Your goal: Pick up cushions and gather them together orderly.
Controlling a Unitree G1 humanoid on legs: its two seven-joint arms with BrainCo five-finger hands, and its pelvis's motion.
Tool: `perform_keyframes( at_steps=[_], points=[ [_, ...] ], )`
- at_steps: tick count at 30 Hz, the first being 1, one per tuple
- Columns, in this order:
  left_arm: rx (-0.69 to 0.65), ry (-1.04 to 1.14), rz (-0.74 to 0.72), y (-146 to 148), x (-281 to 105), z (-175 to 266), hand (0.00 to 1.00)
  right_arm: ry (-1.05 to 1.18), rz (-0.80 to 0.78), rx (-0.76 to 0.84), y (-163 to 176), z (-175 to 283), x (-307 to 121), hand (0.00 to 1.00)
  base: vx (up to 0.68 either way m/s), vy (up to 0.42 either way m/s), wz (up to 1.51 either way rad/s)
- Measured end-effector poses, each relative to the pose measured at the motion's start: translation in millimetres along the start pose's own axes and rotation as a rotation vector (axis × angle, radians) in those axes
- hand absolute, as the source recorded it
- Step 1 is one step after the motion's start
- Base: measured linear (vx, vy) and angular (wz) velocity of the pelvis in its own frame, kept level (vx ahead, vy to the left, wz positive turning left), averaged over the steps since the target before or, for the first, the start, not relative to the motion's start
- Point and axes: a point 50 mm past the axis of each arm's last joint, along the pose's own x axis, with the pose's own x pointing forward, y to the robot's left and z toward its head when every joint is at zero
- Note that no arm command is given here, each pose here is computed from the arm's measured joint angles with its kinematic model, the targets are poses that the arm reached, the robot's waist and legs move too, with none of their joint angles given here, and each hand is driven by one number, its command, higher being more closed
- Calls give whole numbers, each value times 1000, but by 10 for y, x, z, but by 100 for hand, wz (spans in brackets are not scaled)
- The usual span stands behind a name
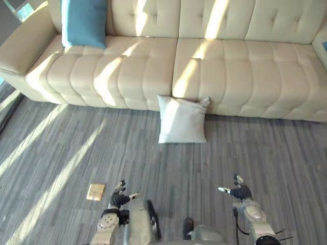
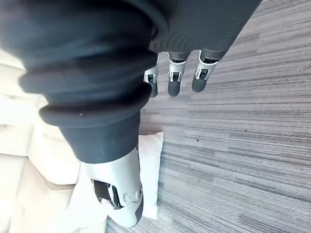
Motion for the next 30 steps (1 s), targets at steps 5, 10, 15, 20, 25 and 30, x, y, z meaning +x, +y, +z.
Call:
perform_keyframes(
  at_steps=[5, 10, 15, 20, 25, 30],
  points=[
    [17, 17, 8, 49, 24, -11, 0, 40, 20, -17, 68, -111, -37, 0, 624, 244, -24],
    [49, -25, 11, 101, 101, 143, 0, 20, 87, -78, 212, -73, -36, 0, 509, 24, -1],
    [44, 4, 26, 130, 89, 79, 0, 53, 68, -107, 97, -165, -68, 0, 533, -140, 15],
    [13, 1, -9, -35, 85, 70, 0, 34, 44, -133, -28, -125, -55, 0, 396, -145, 1],
    [1, 13, -18, -84, 64, 27, 0, 47, 18, -104, -75, -175, -84, 0, 200, 26, 2],
    [11, 37, -17, -70, 54, -28, 0, 68, 3, -90, -98, -237, -113, 0, 72, 141, -4]
  ],
)
